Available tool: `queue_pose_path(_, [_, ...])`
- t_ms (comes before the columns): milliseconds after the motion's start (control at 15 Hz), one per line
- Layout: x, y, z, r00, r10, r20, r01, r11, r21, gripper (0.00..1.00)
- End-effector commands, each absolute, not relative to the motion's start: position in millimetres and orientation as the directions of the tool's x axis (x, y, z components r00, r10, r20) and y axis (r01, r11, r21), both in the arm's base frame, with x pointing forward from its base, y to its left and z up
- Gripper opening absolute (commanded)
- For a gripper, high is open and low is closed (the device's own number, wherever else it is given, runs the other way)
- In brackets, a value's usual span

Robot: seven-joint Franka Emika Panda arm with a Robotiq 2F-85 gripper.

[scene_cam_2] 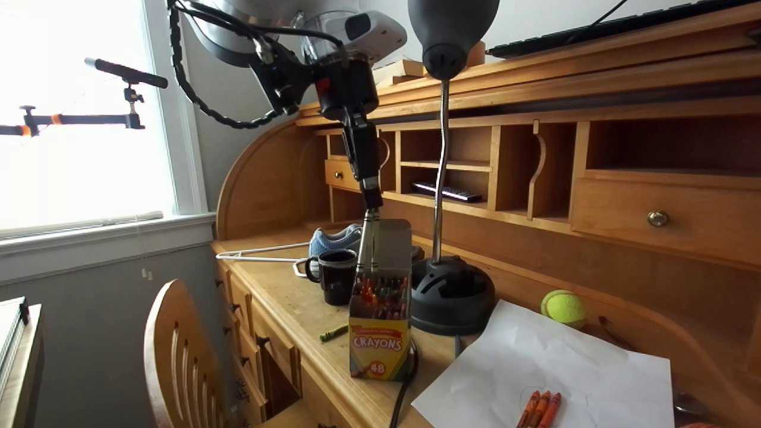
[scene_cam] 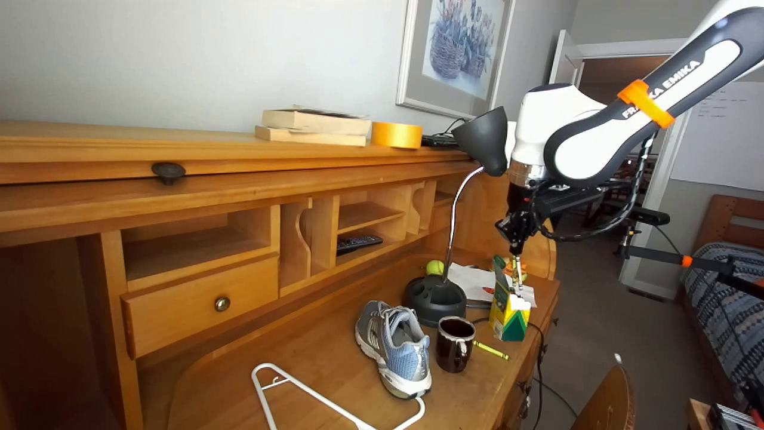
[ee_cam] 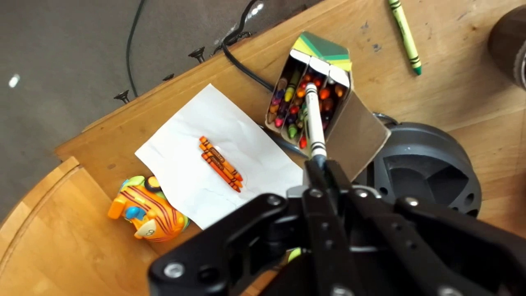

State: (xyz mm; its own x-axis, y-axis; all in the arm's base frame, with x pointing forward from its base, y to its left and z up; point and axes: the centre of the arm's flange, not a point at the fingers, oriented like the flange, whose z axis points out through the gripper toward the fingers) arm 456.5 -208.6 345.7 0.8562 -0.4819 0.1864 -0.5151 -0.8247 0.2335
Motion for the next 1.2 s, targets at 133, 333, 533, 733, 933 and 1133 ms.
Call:
queue_pose_path(133, [437.0,-176.0,360.0,0.887,-0.454,0.086,-0.460,-0.851,0.253,0.02])
queue_pose_path(333, [437.3,-163.1,357.4,0.907,-0.421,0.037,-0.417,-0.877,0.240,0.02])
queue_pose_path(533, [444.0,-151.9,348.5,0.926,-0.378,0.018,-0.373,-0.904,0.209,0.02])
queue_pose_path(733, [451.8,-145.0,338.6,0.942,-0.335,0.004,-0.330,-0.924,0.191,0.02])
queue_pose_path(933, [461.4,-143.7,325.5,0.954,-0.299,0.005,-0.294,-0.936,0.194,0.02])
queue_pose_path(1133, [470.6,-145.2,312.7,0.963,-0.271,0.013,-0.268,-0.943,0.198,0.02])
